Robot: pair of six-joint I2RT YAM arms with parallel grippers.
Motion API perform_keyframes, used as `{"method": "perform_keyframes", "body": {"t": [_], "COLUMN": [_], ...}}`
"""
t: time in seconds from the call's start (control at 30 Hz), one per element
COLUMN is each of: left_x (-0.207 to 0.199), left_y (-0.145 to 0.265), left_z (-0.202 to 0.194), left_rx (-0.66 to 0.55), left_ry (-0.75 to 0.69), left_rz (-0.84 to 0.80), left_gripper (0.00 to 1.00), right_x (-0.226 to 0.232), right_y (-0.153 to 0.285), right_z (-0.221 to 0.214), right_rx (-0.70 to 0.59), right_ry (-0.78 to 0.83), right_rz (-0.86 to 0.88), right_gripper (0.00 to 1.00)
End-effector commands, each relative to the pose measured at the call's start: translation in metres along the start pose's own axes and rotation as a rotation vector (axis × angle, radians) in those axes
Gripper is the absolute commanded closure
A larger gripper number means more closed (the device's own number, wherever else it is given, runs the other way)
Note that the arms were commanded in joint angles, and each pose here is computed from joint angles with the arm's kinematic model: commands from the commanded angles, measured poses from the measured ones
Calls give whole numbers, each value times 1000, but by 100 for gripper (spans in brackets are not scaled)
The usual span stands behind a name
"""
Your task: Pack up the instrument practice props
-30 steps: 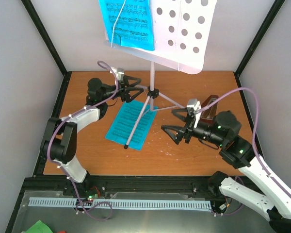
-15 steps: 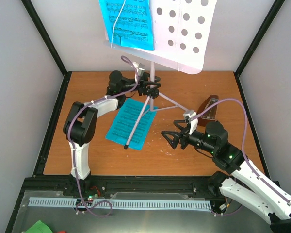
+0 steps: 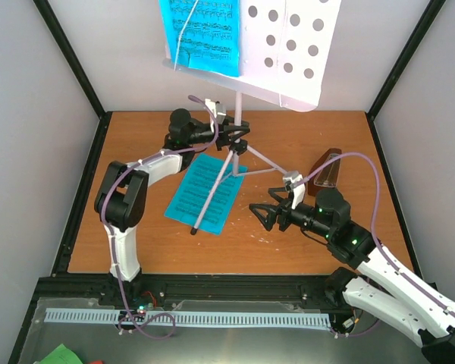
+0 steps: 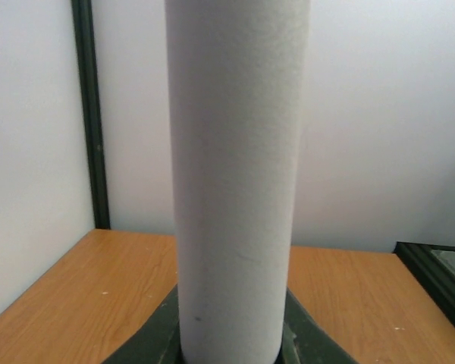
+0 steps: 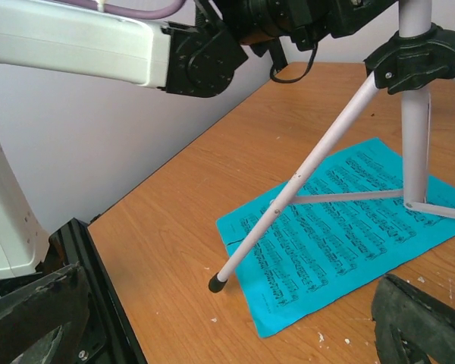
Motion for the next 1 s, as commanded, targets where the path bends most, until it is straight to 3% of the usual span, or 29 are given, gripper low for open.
{"method": "perform_keyframes", "body": {"t": [0.0,0.2,0.43,0.67,0.97], "left_x": [3,3,-3,-6,5], "left_y": [12,49,80,43,3], "left_z": [18,25,17,3,-15], "left_rx": [37,20,-1,-2,24], "left_ry": [28,-9,53,89,-43], "left_rz": [193,512,810,930,1046], "left_gripper": [100,100,100,100,100], "right_x": [4,1,-2,-3,-7], "right_y": [3,6,8,11,27], "right_z": [4,6,4,5,5], "right_rx": [-38,-59,-72,-81,-119], "right_ry": [9,8,-4,-21,-48], "right_rz": [15,-4,-15,-33,-72], "right_gripper": [0,0,0,0,0]}}
Point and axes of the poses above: each gripper's point midway between its finger pads, its own y axis back along the fingers, its own x axis along the line the jaws close on, z = x × y, the point moved 3 cm from there along y, back along the fingers, and after that the axes turned 6 degrees about -y, right-handed, at the moved point
